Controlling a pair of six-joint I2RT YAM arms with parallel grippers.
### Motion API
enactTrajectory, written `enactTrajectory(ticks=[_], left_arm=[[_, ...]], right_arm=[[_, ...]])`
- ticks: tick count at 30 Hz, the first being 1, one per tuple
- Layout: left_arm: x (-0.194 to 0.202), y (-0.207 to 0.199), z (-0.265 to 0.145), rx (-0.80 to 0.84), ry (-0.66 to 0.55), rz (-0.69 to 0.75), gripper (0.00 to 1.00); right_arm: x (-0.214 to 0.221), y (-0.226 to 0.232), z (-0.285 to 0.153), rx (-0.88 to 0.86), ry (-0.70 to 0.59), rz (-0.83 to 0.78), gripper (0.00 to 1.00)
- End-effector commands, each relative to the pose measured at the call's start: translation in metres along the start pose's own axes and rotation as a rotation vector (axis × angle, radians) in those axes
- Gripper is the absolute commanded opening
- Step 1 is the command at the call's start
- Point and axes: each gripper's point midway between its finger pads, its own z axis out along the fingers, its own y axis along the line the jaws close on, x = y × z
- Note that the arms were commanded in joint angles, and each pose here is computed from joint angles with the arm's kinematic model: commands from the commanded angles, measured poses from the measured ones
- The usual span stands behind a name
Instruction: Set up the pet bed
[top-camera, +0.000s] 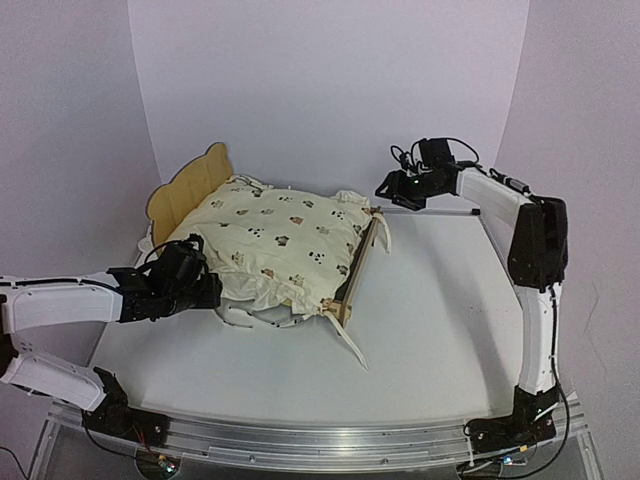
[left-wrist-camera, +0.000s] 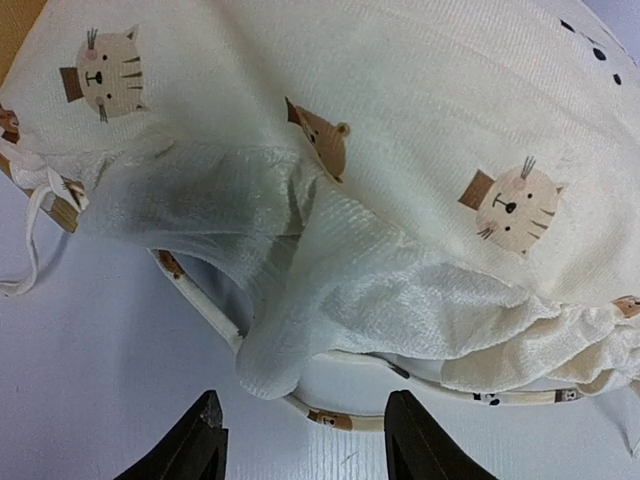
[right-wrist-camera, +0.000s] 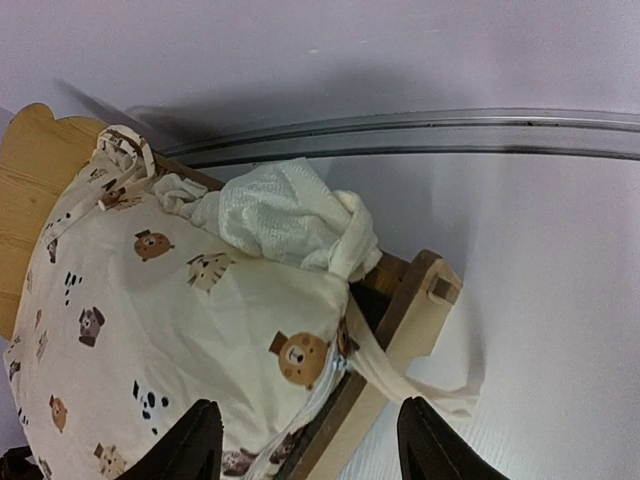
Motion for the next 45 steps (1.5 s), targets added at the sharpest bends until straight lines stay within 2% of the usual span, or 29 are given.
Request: enactTrajectory(ticks=[1,5,8,11,16,21,23,30,33,36,38,39,42,43,45], left_arm=[[-0.006,-0.014,0.008,0.055,-0.025,-0.011,0.53],[-0.003,-0.018,0.014,0.070,-0.021,-0.006,0.53],[-0.001,-0.021,0.018,0.076,-0.018,0.001,0.53],[-0.002,-0.023,0.023,0.078,-0.024,0.010,0.53],[-0.009,-0.029,0.031,0.068,-0.044,0.024,0.53],[-0.018,-0.034,0.035,0.077,-0.083,0.020,0.53],[-0.019,-0.033,0.036,0.067,-0.088,0.023,0.53],[-0.009,-0.022,0.049,0.005,-0.076,0.049,0.53],[-0.002,-0.018,0.051,-0.004,-0.063,0.045,0.53],[0.002,-0.015,0.049,-0.001,-0.056,0.041,0.52],[0.004,-0.010,0.046,-0.013,-0.055,0.039,0.52],[0.006,-0.007,0.044,-0.020,-0.056,0.037,0.52],[0.011,0.002,0.038,-0.034,-0.062,0.023,0.52],[0.011,0.003,0.037,-0.032,-0.065,0.016,0.52],[0.013,0.005,0.034,-0.027,-0.061,0.013,0.52]], right_arm=[[-0.012,0.026,0.021,-0.122,0.009,-0.012,0.61],[0.003,0.013,0.044,-0.110,0.052,0.015,0.61],[0.025,-0.005,0.053,-0.051,0.093,0.024,0.58],[0.049,-0.015,0.058,-0.015,0.140,0.023,0.49],[0.086,-0.014,0.060,0.018,0.212,-0.016,0.30],[0.114,-0.016,0.043,0.054,0.263,-0.034,0.07],[0.126,-0.017,0.030,0.077,0.277,-0.032,0.02],[0.196,0.011,-0.028,0.125,0.351,-0.042,0.00],[0.251,0.030,-0.052,0.128,0.423,-0.045,0.04],[0.298,0.054,-0.081,0.025,0.542,-0.043,0.08],[0.312,0.065,-0.100,-0.046,0.606,-0.030,0.18],[0.310,0.067,-0.111,-0.042,0.608,-0.042,0.26],[0.280,0.064,-0.135,0.024,0.495,-0.131,0.51],[0.268,0.061,-0.142,0.059,0.449,-0.167,0.57],[0.243,0.057,-0.155,0.125,0.375,-0.245,0.62]])
